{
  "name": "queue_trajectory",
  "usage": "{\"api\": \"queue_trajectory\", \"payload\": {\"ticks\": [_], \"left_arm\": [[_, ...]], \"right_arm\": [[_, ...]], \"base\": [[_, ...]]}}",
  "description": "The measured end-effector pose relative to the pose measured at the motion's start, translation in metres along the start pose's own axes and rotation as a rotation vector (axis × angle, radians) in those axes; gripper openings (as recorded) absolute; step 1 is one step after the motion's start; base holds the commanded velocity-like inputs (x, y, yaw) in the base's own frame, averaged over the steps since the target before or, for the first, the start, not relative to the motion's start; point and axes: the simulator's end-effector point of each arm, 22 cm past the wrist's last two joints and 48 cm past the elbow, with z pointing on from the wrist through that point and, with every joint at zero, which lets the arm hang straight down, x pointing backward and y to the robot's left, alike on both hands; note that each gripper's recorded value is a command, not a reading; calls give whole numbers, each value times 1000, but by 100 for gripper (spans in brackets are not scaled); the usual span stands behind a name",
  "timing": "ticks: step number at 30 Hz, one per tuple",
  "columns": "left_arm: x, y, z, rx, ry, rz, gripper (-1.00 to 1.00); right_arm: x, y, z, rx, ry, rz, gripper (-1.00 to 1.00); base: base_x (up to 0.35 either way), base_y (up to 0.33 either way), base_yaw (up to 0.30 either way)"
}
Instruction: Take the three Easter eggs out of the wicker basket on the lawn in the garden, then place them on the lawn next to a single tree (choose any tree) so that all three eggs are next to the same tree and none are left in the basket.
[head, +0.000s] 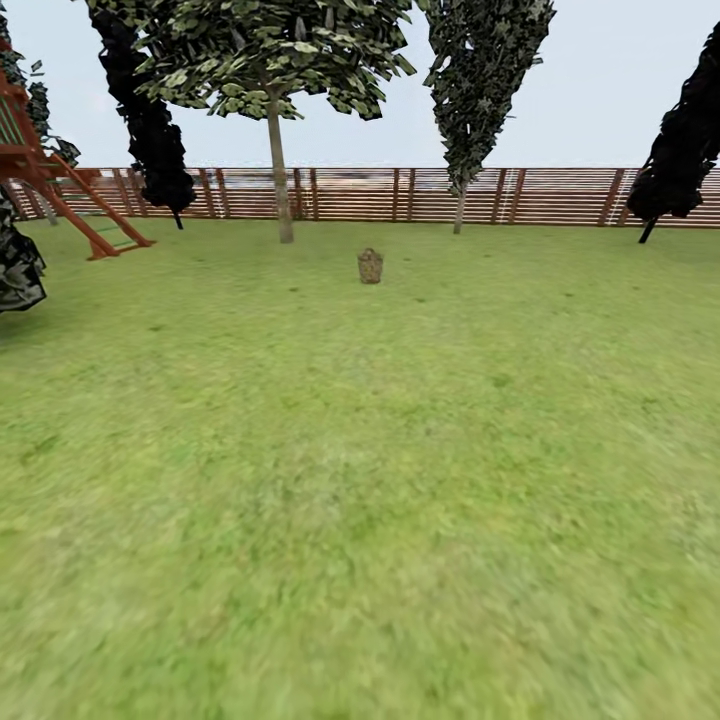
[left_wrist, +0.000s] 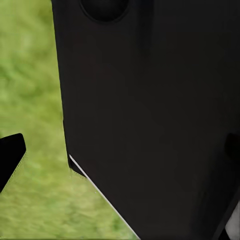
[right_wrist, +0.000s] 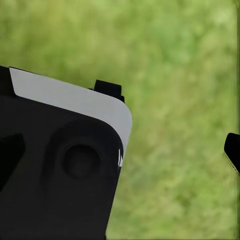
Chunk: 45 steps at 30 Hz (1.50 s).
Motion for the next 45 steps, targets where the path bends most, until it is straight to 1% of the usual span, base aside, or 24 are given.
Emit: {"api": "queue_trajectory", "payload": {"ticks": [21,30,45], "left_arm": [[0,-1,0,1,-1,0,100],[2,-1,0,1,4,0,100],[2,-1,0,1,5,0,100]], "right_arm": [[0,1,0,-1,1,0,100],[2,1,0,-1,4,2,100],[4,-3,0,4,8,2,100]], "base": [[334,0,1],[334,0,134],[334,0,6]]}}
